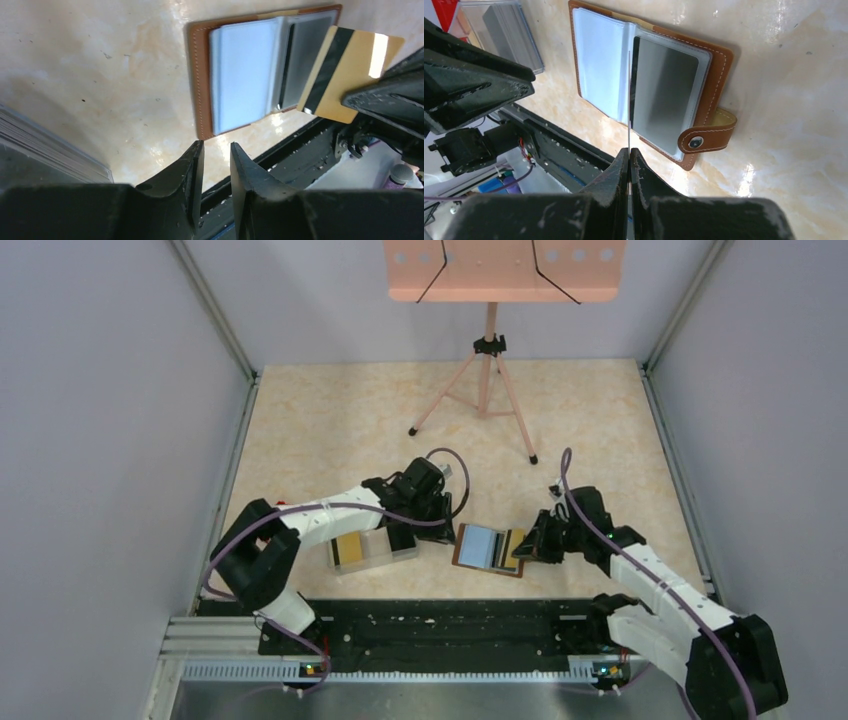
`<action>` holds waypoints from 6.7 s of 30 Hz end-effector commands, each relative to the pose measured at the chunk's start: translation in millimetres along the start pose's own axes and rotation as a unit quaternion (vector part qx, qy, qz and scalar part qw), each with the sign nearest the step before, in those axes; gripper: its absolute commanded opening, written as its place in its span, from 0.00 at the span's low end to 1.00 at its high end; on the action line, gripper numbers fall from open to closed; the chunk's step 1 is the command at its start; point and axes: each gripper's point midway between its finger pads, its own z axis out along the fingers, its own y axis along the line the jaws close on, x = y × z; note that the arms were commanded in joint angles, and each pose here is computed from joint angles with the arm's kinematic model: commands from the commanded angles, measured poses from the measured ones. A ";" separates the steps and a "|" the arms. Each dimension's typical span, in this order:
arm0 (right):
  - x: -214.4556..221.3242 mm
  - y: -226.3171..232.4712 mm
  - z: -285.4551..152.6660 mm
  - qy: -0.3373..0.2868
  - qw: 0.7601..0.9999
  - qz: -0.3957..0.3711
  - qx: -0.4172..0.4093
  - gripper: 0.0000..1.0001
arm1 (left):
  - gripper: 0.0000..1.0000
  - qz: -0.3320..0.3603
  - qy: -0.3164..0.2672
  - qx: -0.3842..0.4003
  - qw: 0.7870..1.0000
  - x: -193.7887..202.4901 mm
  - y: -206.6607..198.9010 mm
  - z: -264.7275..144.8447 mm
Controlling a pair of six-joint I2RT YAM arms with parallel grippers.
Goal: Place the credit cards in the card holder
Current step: Insert the credit card into the card holder, then turn over the card slot in the card holder.
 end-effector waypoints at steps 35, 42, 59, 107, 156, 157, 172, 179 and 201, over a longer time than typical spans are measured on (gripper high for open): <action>-5.3 11.2 49.0 0.062 0.991 0.011 -0.114 0.00 | 0.00 0.008 0.063 -0.074 0.995 23.1 30.6 50.8; -11.1 13.2 52.5 0.079 0.989 -0.009 -0.123 0.00 | 0.00 0.015 0.070 -0.078 0.994 24.4 31.8 51.0; -16.3 -8.6 64.6 0.085 0.992 -0.032 -0.084 0.00 | 0.00 0.015 0.081 -0.080 0.993 28.1 33.8 52.9; -29.8 0.9 64.4 0.061 0.992 -0.004 -0.112 0.00 | 0.00 0.014 0.085 -0.062 0.994 28.5 21.6 53.7; -17.3 34.4 69.1 0.098 0.994 -0.049 -0.006 0.60 | 0.00 0.026 0.055 -0.055 0.997 8.5 3.4 42.1; -16.6 37.2 71.9 0.102 0.993 -0.049 -0.015 0.58 | 0.00 0.026 0.054 -0.054 0.997 7.7 2.8 42.1; -6.3 65.8 67.9 0.112 0.989 -0.080 -0.045 0.48 | 0.30 0.024 0.004 -0.037 0.999 -9.0 -15.1 6.9; -12.3 82.5 50.5 0.083 0.990 -0.086 -0.071 0.59 | 0.44 -0.020 -0.012 0.051 0.998 -9.7 -35.5 -0.1; 5.1 6.3 79.4 0.124 0.990 -0.056 0.025 0.00 | 0.45 -0.082 0.005 0.054 0.995 0.5 -5.8 41.9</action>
